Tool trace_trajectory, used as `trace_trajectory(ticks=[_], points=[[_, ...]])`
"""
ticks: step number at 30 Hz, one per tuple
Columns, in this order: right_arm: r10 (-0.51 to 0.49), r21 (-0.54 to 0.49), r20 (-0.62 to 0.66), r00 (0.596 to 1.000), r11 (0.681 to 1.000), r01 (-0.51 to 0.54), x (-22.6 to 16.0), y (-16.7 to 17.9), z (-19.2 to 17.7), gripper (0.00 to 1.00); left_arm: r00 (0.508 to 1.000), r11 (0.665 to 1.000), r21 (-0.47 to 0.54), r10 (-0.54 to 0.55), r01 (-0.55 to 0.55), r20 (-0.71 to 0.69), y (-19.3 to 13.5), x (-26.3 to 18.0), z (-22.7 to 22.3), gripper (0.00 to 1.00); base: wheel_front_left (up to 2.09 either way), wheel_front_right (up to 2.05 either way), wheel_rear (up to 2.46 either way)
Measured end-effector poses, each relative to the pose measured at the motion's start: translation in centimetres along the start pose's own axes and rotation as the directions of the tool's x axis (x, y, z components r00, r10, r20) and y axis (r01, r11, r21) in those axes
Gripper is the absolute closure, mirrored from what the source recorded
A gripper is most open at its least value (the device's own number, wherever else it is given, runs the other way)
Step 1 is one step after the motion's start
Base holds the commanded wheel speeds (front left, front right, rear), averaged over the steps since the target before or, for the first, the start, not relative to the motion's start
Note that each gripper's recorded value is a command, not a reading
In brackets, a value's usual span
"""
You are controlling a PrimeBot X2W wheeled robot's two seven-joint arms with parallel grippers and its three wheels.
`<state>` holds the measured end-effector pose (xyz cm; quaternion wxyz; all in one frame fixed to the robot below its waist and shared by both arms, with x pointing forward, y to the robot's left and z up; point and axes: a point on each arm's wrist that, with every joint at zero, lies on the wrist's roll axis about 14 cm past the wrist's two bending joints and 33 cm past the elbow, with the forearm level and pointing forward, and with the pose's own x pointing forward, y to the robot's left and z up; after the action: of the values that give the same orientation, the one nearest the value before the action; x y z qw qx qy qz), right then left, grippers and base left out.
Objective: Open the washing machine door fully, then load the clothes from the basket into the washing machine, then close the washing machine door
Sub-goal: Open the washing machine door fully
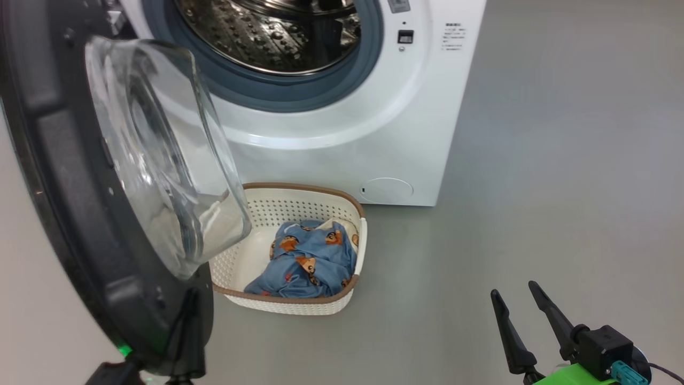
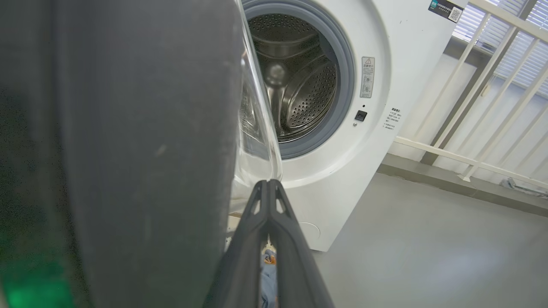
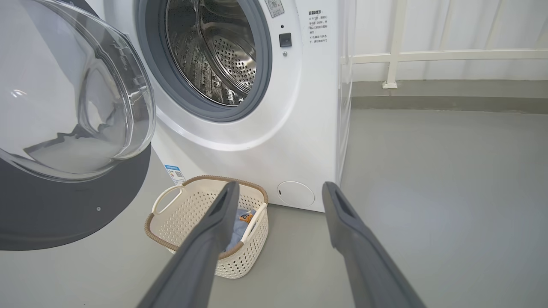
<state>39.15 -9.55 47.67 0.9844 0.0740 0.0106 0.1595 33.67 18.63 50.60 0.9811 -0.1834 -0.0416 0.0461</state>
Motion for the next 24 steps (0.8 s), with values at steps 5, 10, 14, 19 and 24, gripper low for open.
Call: trace_trajectory(ticks=[5, 10, 14, 19, 24], points=[[0.040, 0.000, 0.006, 0.999, 0.999, -0.040, 0.5, 1.3, 0.2, 0.00, 0.991, 0.991, 0.021, 0.128, -0.129, 0.037, 3.9, -1.4, 1.3, 1.00, 0.00, 0.00, 0.00], [0.071, 0.000, 0.012, 0.997, 0.998, -0.071, 0.9, 2.3, 0.4, 0.00, 0.968, 0.970, 0.036, 0.239, -0.242, 0.075, 6.9, -2.7, 2.6, 1.00, 0.00, 0.00, 0.00], [0.087, 0.000, 0.014, 0.996, 0.996, -0.087, 1.0, 2.9, 0.5, 0.00, 0.940, 0.944, 0.035, 0.323, -0.328, 0.107, 9.4, -3.9, 3.7, 1.00, 0.00, 0.00, 0.00], [0.088, 0.002, 0.010, 0.996, 0.996, -0.088, 1.0, 2.9, 0.3, 0.00, 0.909, 0.913, 0.043, 0.397, -0.405, 0.128, 12.0, -4.7, 4.5, 1.00, 0.00, 0.00, 0.00], [0.073, 0.002, -0.002, 0.997, 0.997, -0.073, 0.8, 2.2, 0.0, 0.00, 0.892, 0.898, 0.045, 0.427, -0.438, 0.146, 14.2, -4.1, 5.1, 1.00, 0.00, 0.00, 0.00]])
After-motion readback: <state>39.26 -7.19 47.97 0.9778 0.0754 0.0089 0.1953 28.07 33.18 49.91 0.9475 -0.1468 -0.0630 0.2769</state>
